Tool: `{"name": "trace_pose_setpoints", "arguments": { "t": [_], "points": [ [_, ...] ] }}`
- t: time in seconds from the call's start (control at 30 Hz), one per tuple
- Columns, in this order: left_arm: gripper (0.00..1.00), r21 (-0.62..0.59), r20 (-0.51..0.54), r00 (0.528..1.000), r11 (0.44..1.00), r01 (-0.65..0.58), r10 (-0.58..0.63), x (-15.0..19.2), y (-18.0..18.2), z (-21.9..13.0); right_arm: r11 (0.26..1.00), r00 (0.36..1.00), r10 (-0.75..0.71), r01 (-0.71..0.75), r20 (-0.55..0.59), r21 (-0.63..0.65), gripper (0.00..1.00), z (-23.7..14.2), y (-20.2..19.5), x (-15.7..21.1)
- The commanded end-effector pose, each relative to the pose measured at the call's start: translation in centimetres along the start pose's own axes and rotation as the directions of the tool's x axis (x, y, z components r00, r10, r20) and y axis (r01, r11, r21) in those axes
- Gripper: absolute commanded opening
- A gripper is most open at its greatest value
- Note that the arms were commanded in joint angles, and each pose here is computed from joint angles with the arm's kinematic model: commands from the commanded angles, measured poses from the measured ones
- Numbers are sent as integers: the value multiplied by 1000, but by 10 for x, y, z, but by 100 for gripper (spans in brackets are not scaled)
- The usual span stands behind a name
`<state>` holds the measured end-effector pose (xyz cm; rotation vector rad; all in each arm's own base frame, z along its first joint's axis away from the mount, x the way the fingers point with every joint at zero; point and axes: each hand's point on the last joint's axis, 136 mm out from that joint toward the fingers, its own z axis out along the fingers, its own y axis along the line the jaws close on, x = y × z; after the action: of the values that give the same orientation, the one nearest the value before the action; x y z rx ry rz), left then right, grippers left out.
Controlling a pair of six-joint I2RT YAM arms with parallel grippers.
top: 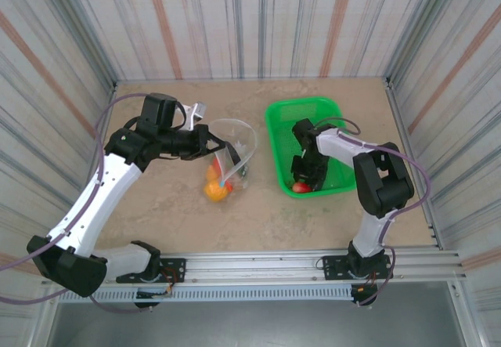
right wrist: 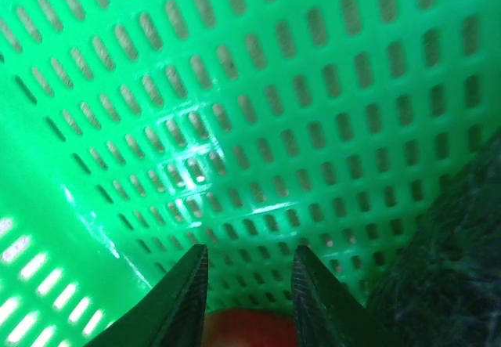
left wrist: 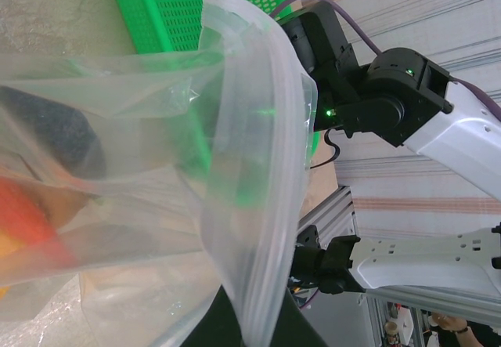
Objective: Place the food in the zip-top bag and seal the zipper
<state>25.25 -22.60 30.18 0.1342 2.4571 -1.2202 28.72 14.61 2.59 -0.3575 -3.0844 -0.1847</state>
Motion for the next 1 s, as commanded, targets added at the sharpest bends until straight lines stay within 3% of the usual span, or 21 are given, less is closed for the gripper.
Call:
{"name": "trace_pose_setpoints", "arguments": {
  "t": [0.0, 0.23, 0.43, 0.7, 0.97],
  "points": [
    [0, 8, -3, 999, 999, -32, 32, 0, -4, 0, 1000, 996, 25, -25, 84, 6, 32, -20, -6, -16],
    [0, 5, -8, 1000, 1000, -28, 28, -2, -4, 2, 998, 978, 58, -60, 199, 2, 27, -48, -21, -33],
    [0, 5, -11, 1000, 1000, -26, 26, -1, -4, 2, 999, 976, -43, 43, 214, 4, 33, -65, -14, -23],
    [0, 16, -14, 1000, 1000, -23, 23, 0, -6, 2, 940, 928, -340, 332, 154, 78, 67, -58, 0, 10],
    [0, 27, -19, 1000, 999, -22, 22, 1, -9, 1, 936, 936, -351, 351, 24, 6, 65, -30, 6, 31]
  ]
}}
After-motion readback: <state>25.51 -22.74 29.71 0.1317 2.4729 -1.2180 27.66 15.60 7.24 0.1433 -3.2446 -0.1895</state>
